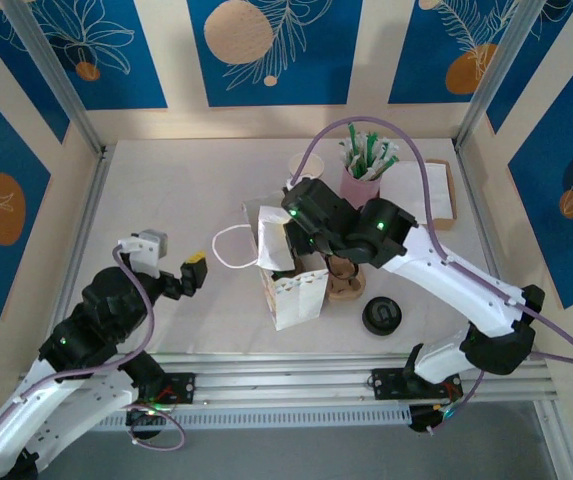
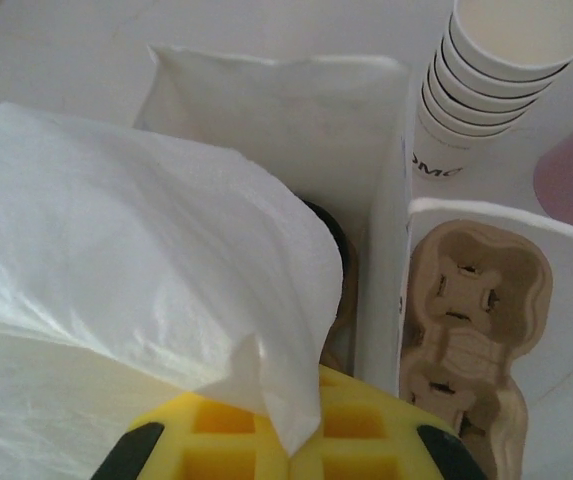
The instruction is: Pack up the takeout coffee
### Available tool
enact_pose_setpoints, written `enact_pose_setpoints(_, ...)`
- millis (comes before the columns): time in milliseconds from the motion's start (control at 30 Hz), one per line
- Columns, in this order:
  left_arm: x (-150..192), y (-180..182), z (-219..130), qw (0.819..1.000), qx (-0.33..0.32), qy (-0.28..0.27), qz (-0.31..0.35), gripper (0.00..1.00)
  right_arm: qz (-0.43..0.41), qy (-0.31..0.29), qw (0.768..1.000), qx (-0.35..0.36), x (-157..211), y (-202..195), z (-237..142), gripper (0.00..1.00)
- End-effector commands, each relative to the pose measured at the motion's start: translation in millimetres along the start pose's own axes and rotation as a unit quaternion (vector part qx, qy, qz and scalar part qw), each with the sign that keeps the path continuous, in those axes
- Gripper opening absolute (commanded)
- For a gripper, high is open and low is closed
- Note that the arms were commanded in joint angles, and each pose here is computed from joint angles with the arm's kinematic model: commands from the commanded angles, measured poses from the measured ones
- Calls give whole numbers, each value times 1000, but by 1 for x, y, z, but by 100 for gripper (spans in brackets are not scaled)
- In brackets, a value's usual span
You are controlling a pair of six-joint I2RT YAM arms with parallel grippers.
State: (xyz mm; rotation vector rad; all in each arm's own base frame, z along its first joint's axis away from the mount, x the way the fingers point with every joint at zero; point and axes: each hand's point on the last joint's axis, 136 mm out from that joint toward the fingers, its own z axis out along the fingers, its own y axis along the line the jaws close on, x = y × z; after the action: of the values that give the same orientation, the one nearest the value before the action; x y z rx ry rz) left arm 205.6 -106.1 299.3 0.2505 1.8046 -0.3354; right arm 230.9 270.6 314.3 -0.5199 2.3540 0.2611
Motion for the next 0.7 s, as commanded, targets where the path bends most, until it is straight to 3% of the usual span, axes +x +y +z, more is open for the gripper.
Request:
enact_pose_setpoints(0, -2, 10, -3, 999, -25, -16, -20, 100, -29, -4, 1000, 10, 0, -1, 8, 5)
enact_pose_setpoints(100, 0, 11, -2, 999, -29, -16, -19, 100, -32, -12, 999, 10, -2, -2, 10, 9)
enact_pose_setpoints(233, 1, 9, -1, 999, -25, -12, -16, 100, -46, -14, 999, -9, -2, 5, 11, 29)
enact_pose_setpoints(400, 3, 11, 0, 999, -30, -8, -15, 100, -54, -16, 998, -20, -4, 9, 7, 43)
enact_pose_setpoints(667, 5, 10, 3, 999, -33, 0, -16, 100, -49, -24, 998, -19, -9, 7, -1, 47)
